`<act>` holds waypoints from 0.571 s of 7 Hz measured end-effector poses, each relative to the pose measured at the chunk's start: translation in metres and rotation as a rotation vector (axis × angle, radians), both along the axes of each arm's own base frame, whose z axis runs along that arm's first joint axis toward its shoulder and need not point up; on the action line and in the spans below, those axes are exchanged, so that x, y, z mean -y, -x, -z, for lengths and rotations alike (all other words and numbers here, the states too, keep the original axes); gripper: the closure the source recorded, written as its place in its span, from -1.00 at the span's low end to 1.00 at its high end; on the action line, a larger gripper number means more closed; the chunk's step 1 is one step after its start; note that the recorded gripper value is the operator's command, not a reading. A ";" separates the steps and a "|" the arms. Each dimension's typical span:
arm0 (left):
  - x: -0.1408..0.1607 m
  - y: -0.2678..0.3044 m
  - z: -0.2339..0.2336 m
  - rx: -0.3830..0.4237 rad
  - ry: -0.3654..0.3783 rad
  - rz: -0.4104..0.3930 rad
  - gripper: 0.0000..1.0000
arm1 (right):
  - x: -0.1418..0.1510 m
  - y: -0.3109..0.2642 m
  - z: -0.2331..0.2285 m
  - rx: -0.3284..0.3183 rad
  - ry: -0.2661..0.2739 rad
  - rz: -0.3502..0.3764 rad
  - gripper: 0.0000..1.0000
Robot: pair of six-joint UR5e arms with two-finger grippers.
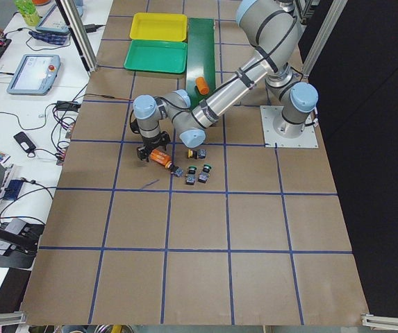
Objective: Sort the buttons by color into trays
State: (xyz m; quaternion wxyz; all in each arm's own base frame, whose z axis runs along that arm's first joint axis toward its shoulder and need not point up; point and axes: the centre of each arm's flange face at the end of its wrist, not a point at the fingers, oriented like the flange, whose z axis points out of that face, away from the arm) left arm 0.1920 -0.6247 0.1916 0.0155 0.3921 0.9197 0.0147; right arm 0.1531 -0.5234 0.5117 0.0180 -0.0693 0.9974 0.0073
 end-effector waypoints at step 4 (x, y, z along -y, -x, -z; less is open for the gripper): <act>-0.008 0.003 0.012 -0.020 -0.015 -0.077 0.98 | -0.002 0.000 0.005 -0.002 -0.011 0.000 -1.00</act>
